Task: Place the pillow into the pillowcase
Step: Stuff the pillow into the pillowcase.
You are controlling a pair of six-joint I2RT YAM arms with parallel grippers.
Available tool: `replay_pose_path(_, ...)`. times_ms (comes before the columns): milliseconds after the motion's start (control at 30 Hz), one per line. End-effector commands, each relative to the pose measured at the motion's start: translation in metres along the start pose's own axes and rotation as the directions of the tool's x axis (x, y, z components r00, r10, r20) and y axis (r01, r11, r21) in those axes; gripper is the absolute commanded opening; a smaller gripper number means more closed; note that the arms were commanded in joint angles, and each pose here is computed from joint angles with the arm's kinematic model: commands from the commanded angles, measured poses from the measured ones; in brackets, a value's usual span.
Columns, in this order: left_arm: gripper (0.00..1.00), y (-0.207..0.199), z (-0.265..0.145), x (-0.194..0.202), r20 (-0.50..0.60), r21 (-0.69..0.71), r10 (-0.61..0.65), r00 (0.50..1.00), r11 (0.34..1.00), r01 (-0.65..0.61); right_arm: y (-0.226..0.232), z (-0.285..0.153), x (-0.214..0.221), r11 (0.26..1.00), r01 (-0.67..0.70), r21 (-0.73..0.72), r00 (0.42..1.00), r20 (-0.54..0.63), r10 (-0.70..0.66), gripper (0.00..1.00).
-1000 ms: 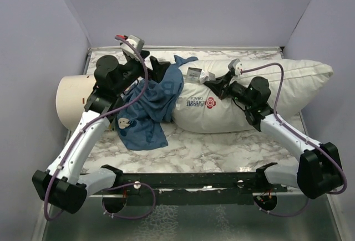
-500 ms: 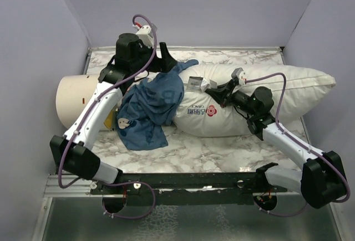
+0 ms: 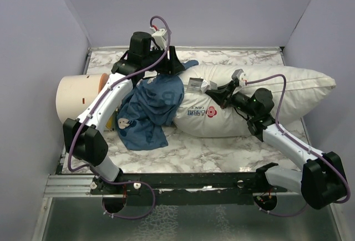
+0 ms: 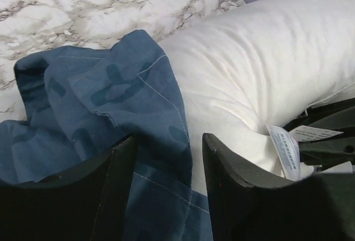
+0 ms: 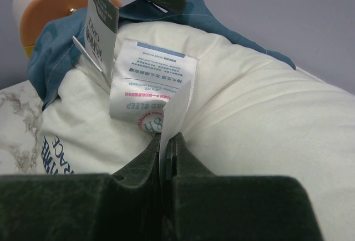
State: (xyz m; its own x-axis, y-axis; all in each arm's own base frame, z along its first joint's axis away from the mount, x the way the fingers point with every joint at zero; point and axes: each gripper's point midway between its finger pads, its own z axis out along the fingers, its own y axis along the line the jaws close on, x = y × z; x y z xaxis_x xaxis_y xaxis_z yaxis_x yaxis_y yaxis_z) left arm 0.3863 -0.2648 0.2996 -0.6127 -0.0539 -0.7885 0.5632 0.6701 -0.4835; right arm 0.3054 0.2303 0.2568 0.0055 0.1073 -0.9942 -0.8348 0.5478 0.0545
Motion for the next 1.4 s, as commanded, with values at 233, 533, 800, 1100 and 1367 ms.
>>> replay_pose_path(233,0.00,-0.038,0.004,-0.025,0.037,0.170,0.043,0.998,0.984,-0.049,0.002,-0.008,0.053,0.992,-0.124,0.015,0.978,-0.169,0.125,0.01)
replay_pose_path(533,0.00,-0.075,-0.026,-0.071,0.220,0.222,0.119,0.968,0.960,-0.169,-0.005,-0.005,0.035,0.994,-0.100,0.046,0.983,-0.149,0.106,0.01)
replay_pose_path(800,0.00,-0.144,-0.067,-0.091,0.341,0.379,0.123,0.932,0.889,-0.256,-0.051,0.016,-0.035,0.968,-0.058,0.244,0.997,-0.031,0.068,0.01)
replay_pose_path(1100,0.00,-0.163,-0.054,-0.076,0.361,0.408,0.125,0.924,0.870,-0.277,-0.043,0.068,-0.122,0.996,-0.053,0.071,0.989,0.141,0.043,0.01)
replay_pose_path(1367,0.00,-0.119,-0.013,-0.080,0.381,0.284,0.133,0.915,0.925,-0.253,0.001,0.077,-0.044,0.976,-0.178,-0.128,0.979,0.077,0.188,0.01)
